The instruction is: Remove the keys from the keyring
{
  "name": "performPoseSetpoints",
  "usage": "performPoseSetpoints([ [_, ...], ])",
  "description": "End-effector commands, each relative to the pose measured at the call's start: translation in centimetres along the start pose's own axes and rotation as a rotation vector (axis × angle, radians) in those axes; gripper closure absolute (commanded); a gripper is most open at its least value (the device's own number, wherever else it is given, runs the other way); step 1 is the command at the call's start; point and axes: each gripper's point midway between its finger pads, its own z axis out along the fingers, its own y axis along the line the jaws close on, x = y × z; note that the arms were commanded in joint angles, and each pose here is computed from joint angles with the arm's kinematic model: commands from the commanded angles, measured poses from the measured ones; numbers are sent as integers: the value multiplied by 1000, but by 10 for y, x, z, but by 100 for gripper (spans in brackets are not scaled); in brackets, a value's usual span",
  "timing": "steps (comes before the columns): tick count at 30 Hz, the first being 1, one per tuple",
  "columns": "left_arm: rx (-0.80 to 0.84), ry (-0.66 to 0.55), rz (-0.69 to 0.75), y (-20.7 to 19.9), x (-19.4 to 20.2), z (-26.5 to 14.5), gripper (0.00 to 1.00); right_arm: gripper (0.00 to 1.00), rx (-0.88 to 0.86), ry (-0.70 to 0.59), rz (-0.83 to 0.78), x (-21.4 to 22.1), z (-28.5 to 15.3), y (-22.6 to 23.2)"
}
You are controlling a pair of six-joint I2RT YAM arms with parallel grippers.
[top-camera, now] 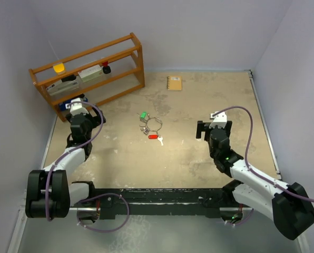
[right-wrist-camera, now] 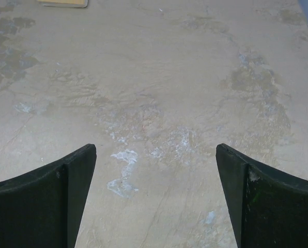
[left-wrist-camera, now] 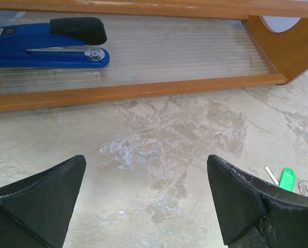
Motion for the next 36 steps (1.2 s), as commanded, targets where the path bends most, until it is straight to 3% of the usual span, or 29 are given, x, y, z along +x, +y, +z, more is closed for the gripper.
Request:
performPoseSetpoints([
  [1, 24, -49, -7, -7, -13, 3, 2, 0, 2, -95, 123, -35, -3, 1],
  [7, 42, -85, -65, -13, -25, 1, 2, 0, 27, -132, 214, -48, -6, -3],
  [12, 168, -56, -38, -36, -22, 2, 2, 0, -47, -114, 163, -53, -3, 12],
  [15, 269, -6, -18, -54, -16, 4, 1, 1, -83, -111, 130, -56, -1, 19],
  [20, 219, 163, -29, -55, -3, 32, 1, 11, -138, -136, 69, -68, 2, 30],
  [23, 276, 223, -42, -67, 5, 40, 1, 12, -198, -134, 44, -71, 3, 43],
  [26, 375, 140, -84, -84, -9, 32, 1, 14, -259, -90, 35, -66, 7, 58],
  [28, 437, 69, -74, -91, -19, 19, 1, 23, -324, -42, 40, -57, 7, 73],
  [30, 425, 29, -67, -88, -26, 9, 1, 28, -391, 8, 40, -49, 7, 89],
  [36, 371, -40, -29, -88, -51, -10, 1, 31, -510, 94, -99, -22, 2, 139],
])
